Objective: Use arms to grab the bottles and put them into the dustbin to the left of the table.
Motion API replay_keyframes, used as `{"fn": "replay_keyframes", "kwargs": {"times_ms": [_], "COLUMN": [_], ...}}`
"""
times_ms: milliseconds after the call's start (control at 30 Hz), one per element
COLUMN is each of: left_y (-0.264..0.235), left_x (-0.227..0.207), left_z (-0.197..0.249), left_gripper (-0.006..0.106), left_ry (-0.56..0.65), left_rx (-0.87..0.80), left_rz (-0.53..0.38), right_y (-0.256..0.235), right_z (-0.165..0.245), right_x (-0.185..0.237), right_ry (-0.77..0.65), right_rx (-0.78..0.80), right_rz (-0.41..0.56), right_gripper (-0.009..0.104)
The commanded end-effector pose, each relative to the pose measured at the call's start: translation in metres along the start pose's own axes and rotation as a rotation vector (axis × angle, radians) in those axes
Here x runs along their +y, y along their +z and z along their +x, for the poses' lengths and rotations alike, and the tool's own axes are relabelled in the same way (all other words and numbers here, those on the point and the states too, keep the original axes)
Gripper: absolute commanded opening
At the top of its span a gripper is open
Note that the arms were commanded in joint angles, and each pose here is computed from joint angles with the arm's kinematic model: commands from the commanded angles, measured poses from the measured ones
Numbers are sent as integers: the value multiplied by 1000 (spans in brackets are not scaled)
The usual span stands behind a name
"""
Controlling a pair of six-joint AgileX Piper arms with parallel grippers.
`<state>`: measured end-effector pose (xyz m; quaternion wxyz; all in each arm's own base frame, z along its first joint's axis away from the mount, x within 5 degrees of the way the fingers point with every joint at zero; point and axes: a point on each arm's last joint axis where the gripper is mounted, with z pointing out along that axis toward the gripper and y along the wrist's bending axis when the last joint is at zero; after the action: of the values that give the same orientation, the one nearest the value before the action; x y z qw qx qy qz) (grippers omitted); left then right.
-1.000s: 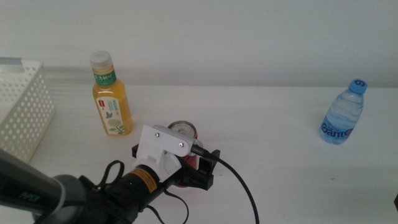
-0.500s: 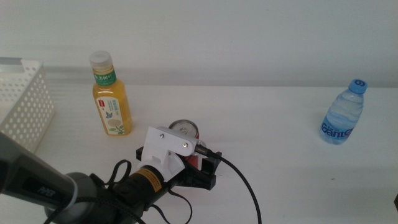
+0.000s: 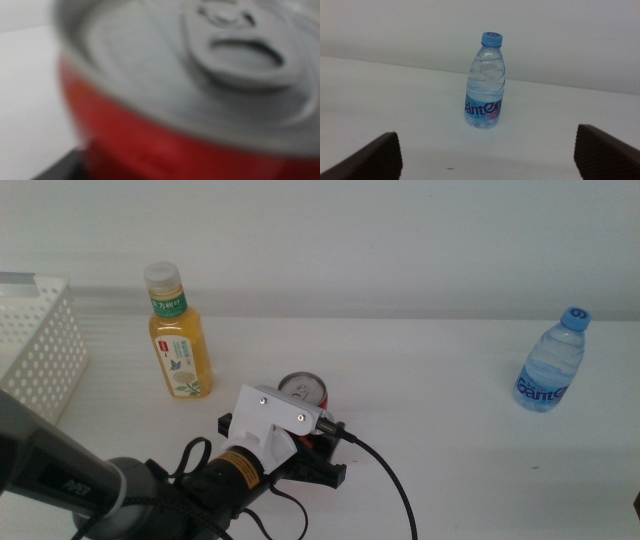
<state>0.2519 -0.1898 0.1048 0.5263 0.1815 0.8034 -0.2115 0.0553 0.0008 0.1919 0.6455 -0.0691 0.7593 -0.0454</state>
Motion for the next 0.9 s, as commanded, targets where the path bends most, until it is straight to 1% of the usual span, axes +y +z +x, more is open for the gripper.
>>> {"fn": "replay_keyframes", "kwargs": {"times_ms": [0, 33, 133, 200, 267, 333, 500, 633, 867], "left_y": [1, 2, 2, 2, 2, 1, -7, -20, -56], "left_x": [2, 2, 1, 0, -1, -2, -6, -9, -10], "left_z": [-3, -3, -3, -4, -7, -9, -20, -39, -68], "left_gripper": [57, 52, 30, 13, -2, -2, -2, -2, -2], "left_ry": [-4, -4, 2, 8, -18, -11, 19, 81, 98], "left_rx": [-27, -28, -39, -58, -83, -94, -48, -24, 94], "left_rz": [-11, -11, -2, 16, 27, 32, 48, 44, 5], "right_y": [1, 1, 1, 1, 1, 1, 1, 1, 1], "right_z": [11, 11, 11, 11, 11, 11, 11, 11, 11], "right_x": [2, 2, 2, 2, 2, 2, 2, 2, 2], "right_ry": [-12, -12, -12, -12, -12, -12, -12, -12, -12], "right_rx": [-8, -8, -8, -8, -8, -8, -8, -8, -8], "right_rz": [5, 5, 5, 5, 5, 5, 5, 5, 5], "right_gripper": [92, 92, 92, 92, 92, 92, 92, 92, 92]}}
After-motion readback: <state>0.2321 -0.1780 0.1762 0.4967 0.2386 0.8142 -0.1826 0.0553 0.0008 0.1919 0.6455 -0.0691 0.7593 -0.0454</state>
